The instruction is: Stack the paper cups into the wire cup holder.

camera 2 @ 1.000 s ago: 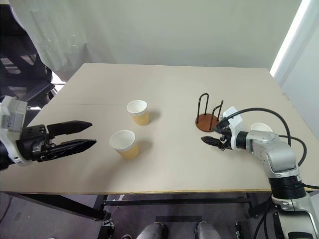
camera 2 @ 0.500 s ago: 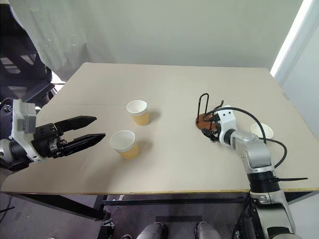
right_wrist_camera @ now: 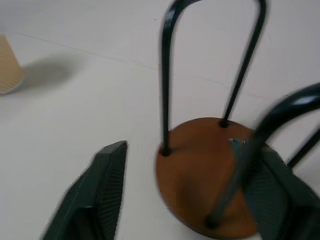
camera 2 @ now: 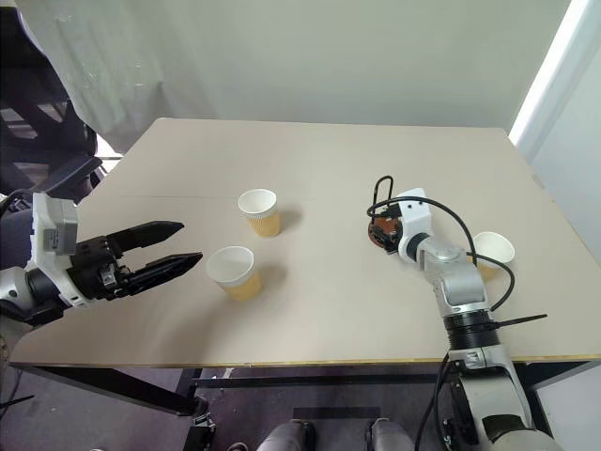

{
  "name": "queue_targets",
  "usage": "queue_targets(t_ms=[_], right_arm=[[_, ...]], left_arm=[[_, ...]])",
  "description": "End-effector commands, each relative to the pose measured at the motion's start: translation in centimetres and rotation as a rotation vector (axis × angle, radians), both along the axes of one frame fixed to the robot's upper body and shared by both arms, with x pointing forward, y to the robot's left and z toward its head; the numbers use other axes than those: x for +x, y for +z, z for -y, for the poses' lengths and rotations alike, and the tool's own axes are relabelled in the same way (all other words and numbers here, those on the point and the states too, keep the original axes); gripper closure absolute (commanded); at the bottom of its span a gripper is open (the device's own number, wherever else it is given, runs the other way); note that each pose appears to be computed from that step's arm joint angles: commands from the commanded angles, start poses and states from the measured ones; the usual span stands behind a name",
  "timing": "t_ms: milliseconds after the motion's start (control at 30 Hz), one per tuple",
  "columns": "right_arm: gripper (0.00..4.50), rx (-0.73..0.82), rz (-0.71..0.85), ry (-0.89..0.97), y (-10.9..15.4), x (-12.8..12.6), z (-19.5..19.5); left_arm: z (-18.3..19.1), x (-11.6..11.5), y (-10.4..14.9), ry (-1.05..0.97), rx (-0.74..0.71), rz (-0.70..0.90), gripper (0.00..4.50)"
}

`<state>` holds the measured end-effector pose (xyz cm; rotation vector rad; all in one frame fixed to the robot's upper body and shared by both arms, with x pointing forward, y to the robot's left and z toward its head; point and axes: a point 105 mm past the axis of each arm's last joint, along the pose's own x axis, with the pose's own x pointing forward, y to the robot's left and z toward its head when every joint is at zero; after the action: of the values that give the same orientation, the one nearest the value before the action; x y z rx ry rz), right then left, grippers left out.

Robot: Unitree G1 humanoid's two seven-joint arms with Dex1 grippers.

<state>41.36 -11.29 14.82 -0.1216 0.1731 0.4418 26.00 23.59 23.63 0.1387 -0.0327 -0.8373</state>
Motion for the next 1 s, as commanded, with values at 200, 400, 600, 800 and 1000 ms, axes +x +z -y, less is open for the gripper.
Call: queue_targets(t_ms=[200, 400, 600, 800, 1000], right_arm=[[4.43, -0.019, 0.038, 0.059, 0.4, -0.5, 0.1], [4.48, 0.003, 0.031, 0.423, 0.3, -4.9, -2.3], [4.48, 0.025, -0.060, 0.818, 0.0, -11.8, -3.7], [4.48, -0.052, -0.127, 0.976, -0.9, -14.7, -3.9], [4.48, -0.130, -0.055, 0.968, -1.5, -13.8, -4.3]], left_arm=[[0.1, -0.4, 1.4, 0.000, 0.039, 0.065, 0.60], [-0.2, -0.2, 1.4, 0.002, 0.044, 0.067, 0.60], [-0.5, 0.0, 1.5, -0.004, 0.053, 0.068, 0.60], [-0.6, 0.2, 1.4, -0.012, 0.059, 0.067, 0.60], [-0.6, 0.2, 1.5, -0.014, 0.061, 0.068, 0.60]])
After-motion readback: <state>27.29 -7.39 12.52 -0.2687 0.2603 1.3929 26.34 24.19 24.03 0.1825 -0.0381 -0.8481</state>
